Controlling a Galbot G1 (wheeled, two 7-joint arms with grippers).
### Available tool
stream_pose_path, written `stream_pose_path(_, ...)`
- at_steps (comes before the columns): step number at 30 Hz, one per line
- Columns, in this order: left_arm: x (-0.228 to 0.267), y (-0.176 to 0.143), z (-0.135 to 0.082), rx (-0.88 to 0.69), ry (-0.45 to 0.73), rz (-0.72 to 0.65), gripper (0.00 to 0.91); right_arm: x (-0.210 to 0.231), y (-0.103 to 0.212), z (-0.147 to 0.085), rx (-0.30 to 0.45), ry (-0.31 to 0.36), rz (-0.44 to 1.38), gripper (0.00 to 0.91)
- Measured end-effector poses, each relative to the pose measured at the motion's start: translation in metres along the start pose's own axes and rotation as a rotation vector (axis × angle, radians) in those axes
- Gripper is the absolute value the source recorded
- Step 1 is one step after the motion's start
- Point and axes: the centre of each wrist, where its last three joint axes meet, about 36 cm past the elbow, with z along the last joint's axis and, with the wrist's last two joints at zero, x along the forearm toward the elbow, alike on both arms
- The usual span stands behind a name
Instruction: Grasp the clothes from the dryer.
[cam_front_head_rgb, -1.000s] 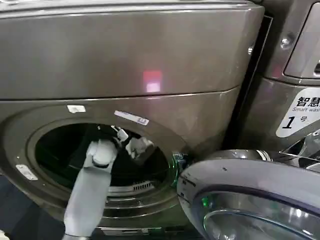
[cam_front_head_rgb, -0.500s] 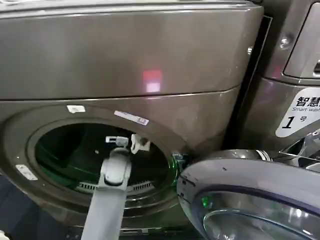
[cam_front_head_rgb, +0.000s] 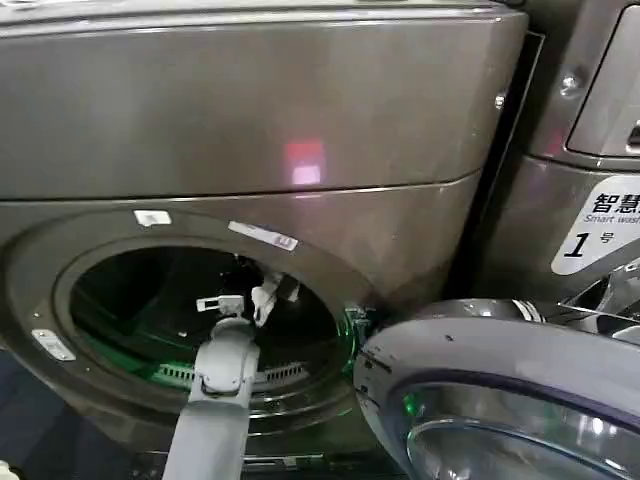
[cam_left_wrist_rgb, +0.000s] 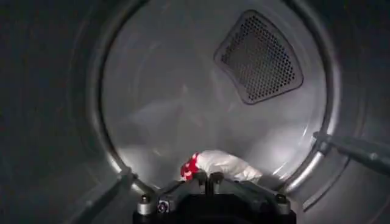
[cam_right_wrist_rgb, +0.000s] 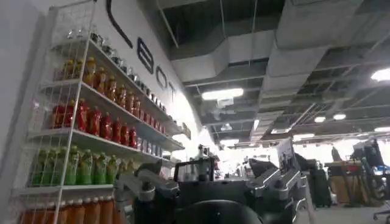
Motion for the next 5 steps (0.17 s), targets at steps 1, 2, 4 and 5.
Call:
stream_pose_path(1, 0.0002, 0.0005, 0.0003, 0.001, 0.001, -0.001, 0.000, 0.0002, -0.0001, 0.0002, 0.001, 0.001, 0.001, 0.907)
stream_pose_path(2, 0.0006, 0.0007, 0.0005, 0.003, 0.001, -0.002, 0.000, 0.0006, -0.0002, 0.0004, 0.002, 0.002, 0.001, 0.907)
stream_pose_path(4, 0.0014, 0.0008, 0.0001, 0.005, 0.000, -0.004, 0.000, 0.0012, -0.0007, 0.0004, 0.005, 0.003, 0.003, 0.907)
stream_pose_path(5, 0.0019, 0.0006, 0.0000, 0.006, 0.000, -0.004, 0.000, 0.0013, -0.0012, 0.0001, 0.006, 0.003, 0.005, 0.907)
